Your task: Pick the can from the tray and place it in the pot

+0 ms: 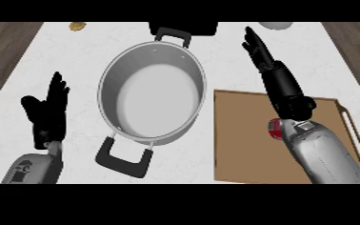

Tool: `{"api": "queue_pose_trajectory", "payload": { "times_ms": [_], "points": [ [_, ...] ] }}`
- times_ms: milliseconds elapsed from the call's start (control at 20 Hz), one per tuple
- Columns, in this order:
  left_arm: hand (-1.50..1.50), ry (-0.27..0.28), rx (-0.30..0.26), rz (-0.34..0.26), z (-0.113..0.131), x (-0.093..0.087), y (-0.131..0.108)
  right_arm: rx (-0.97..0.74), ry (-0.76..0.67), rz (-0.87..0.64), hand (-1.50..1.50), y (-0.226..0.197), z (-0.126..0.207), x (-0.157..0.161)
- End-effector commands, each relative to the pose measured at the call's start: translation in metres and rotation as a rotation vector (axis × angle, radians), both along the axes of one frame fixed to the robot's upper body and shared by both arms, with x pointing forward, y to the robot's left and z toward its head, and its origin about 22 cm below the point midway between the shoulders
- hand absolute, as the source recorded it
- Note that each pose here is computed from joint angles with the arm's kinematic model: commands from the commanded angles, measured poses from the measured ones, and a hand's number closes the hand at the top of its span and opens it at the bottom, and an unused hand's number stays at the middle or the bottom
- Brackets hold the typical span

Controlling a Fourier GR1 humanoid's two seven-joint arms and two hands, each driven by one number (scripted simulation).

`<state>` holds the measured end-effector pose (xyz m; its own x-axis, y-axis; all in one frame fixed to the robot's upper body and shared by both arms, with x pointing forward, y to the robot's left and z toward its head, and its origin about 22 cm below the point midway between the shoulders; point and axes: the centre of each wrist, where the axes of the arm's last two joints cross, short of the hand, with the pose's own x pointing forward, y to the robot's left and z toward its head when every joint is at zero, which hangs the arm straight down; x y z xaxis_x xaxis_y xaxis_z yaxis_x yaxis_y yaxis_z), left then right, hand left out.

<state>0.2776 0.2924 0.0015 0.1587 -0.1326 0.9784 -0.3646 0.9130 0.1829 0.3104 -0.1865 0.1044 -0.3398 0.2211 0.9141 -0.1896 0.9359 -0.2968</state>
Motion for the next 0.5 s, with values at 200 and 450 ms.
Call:
{"api": "queue_pose_trajectory", "payload": {
  "times_ms": [200, 450],
  "points": [
    [0.00, 0.119, 0.257, -0.071, 0.006, -0.020, 0.042, 0.041, 0.009, -0.160, 1.50, -0.046, -0.026, -0.038],
    [0.00, 0.293, 0.189, -0.014, -0.010, -0.034, 0.057, -0.123, -0.280, -0.772, -1.50, -0.099, -0.034, -0.031]
  ]
}}
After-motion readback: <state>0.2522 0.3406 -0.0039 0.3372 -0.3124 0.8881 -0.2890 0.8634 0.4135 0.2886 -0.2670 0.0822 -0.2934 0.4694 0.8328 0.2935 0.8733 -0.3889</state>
